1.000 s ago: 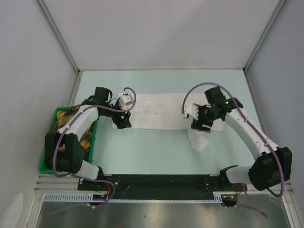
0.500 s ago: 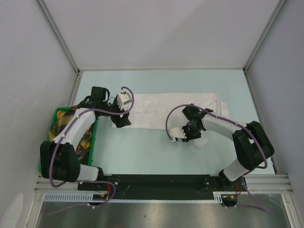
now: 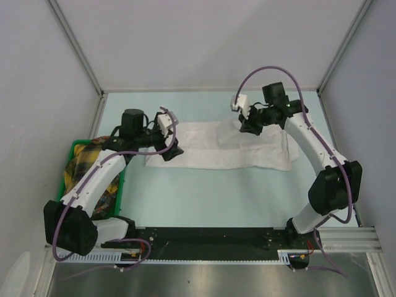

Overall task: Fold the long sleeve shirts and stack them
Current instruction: Fold the shirt

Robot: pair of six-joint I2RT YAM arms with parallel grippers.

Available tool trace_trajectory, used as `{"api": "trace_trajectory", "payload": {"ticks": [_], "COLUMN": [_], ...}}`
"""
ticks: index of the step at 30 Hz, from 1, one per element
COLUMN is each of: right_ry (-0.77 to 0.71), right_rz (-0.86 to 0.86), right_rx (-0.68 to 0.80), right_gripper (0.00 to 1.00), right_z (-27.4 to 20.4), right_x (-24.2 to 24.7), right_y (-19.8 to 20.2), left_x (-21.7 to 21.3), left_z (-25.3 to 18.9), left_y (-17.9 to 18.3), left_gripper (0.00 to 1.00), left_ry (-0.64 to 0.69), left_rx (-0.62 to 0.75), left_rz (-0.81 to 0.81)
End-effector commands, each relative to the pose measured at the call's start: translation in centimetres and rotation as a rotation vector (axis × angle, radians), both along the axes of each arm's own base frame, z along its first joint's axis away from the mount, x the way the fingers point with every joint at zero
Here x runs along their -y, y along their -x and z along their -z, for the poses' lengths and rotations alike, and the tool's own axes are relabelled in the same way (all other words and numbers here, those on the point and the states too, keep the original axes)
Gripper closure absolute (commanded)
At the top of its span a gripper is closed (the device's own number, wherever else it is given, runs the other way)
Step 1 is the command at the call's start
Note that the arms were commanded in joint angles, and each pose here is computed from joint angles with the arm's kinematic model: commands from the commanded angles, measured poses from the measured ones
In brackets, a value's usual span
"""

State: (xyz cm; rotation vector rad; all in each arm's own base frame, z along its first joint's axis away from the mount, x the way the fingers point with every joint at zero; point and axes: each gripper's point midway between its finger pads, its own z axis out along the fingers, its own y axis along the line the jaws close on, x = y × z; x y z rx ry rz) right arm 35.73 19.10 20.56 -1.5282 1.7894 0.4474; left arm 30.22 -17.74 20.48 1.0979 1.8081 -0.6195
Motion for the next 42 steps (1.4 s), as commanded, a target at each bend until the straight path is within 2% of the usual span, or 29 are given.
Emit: {"api": "trace_trajectory", "payload": {"ticks": [1,2,4,5,7,10,12,13,14,16,18,20,22,23,26,29,34,36,42], "right_ry": [-0.253,-0.306,-0.359,-0.376,-0.397,-0.386,-0.331,-0.284,-0.244,-0.167,-0.068,0.028,0.081,0.112,0.062,-0.035,-0.142,-0.158,-0.125], "right_rz": [0.198,0.259,0.268,0.277,0.272,0.189,0.123,0.046,0.023,-0.044,-0.033,-0.027,-0.012,0.019,0.126,0.239,0.379,0.406,0.414], "right_rx": [-0.406,-0.454,-0.502,-0.489,-0.492,-0.436,-0.420,-0.342,-0.352,-0.246,-0.232,-0.285,-0.380,-0.442,-0.544,-0.588,-0.659,-0.727,-0.781], "right_gripper": [1.00,1.00,1.00,1.00,1.00,1.00,1.00,1.00,1.00,1.00,1.00,1.00,0.91,0.74,0.41,0.37,0.39,0.42,0.44], "right_z": [1.1,0.8,0.8,0.7,0.5,-0.2,-0.1,0.2,1.4,2.0,5.2,8.7,11.0,11.7,11.5,10.0,9.3,10.1,12.3], "right_x": [-1.5,-1.1,-1.2,-1.0,-0.9,-1.0,-1.3,-1.3,-1.2,-0.8,0.3,1.4,2.3,3.0,3.9,4.1,3.4,3.1,2.5], "right_y": [0.5,-0.2,-0.2,-0.8,-0.7,0.2,2.2,2.6,4.1,5.5,7.0,8.9,10.1,10.9,10.4,8.5,5.3,5.0,5.2], "left_x": [5.4,6.3,8.7,9.6,10.9,13.2,14.1,14.3,14.3,14.2,13.9,13.5,13.3,13.2,12.6,12.0,11.0,10.4,8.9], "left_z": [-2.3,-1.5,-1.8,-2.7,-1.3,-1.5,-2.1,-1.1,-0.8,0.4,2.2,3.8,4.5,4.8,4.8,4.7,3.6,3.1,2.3], "left_y": [-2.0,-2.2,-2.4,-2.9,-3.6,-3.3,-2.6,-2.5,-2.5,-1.9,-1.7,-1.5,-1.6,-1.7,-1.6,-1.2,-0.9,-0.9,-0.9], "left_gripper": [0.01,0.01,0.01,0.01,0.01,0.01,0.01,0.01,0.00,0.01,0.00,0.01,0.01,0.01,0.00,0.01,0.01,0.01,0.01], "left_ry": [0.133,0.151,0.193,0.226,0.240,0.269,0.276,0.260,0.243,0.204,0.152,0.105,0.078,0.066,0.055,0.059,0.092,0.104,0.109], "left_rx": [0.028,-0.008,0.009,0.019,-0.047,-0.092,-0.069,-0.096,-0.070,-0.075,-0.066,-0.068,-0.069,-0.071,-0.067,-0.076,-0.102,-0.105,-0.102], "left_rz": [-0.075,-0.088,-0.047,-0.034,-0.002,0.153,0.277,0.296,0.327,0.354,0.359,0.369,0.358,0.356,0.336,0.320,0.254,0.228,0.181]}}
